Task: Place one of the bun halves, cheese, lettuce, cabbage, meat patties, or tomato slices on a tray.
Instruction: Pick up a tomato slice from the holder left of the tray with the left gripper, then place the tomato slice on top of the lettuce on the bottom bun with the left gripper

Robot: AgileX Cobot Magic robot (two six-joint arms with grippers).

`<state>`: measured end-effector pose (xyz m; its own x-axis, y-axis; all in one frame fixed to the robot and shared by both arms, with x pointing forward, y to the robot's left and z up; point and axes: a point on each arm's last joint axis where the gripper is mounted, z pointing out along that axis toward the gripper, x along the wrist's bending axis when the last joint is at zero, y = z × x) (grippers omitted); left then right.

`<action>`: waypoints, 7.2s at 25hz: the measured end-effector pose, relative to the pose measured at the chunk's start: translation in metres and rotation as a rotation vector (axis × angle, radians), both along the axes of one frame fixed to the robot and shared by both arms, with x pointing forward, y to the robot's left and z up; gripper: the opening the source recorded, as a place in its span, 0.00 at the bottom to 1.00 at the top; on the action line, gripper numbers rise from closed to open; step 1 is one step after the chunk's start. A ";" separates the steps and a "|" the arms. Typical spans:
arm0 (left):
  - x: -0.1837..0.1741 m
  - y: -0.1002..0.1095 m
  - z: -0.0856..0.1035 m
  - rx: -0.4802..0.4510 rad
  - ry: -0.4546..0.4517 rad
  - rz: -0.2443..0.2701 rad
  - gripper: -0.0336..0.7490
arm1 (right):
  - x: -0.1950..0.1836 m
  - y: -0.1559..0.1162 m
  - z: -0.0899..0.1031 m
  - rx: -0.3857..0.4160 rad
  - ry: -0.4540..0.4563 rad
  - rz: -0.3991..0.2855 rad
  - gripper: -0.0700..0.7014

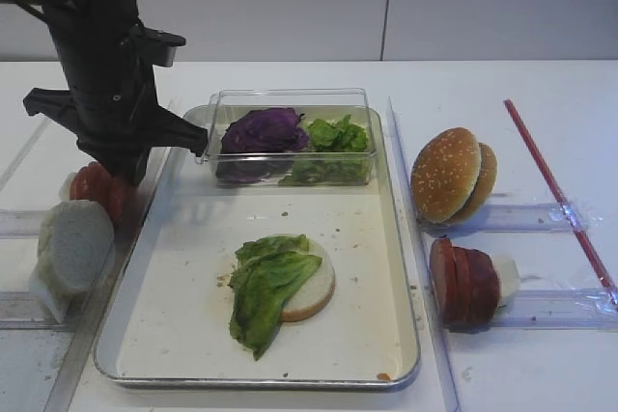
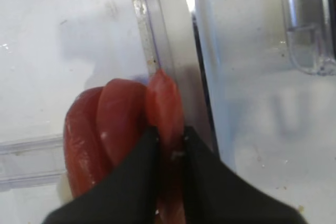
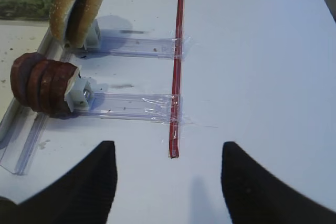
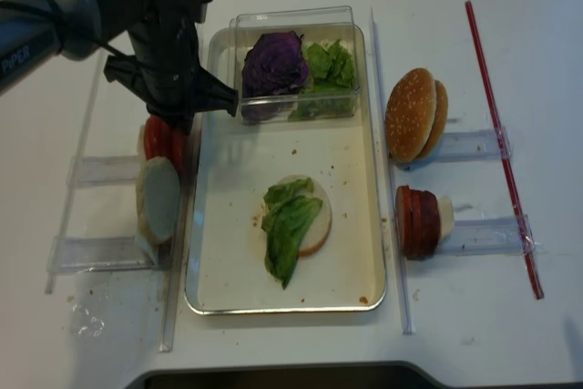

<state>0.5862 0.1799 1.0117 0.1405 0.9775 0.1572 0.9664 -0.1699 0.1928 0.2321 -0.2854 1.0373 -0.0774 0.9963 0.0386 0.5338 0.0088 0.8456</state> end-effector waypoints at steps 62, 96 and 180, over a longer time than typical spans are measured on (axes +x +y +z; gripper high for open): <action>-0.032 0.000 0.072 -0.193 -0.119 0.009 0.12 | 0.000 0.000 0.000 0.002 0.003 -0.006 0.68; -0.082 -0.023 0.015 -1.025 0.051 -0.122 0.11 | 0.000 0.000 0.000 0.002 0.001 -0.006 0.65; -0.047 -0.055 -0.022 -0.988 0.088 -0.268 0.66 | 0.000 0.000 0.000 0.005 0.003 -0.008 0.64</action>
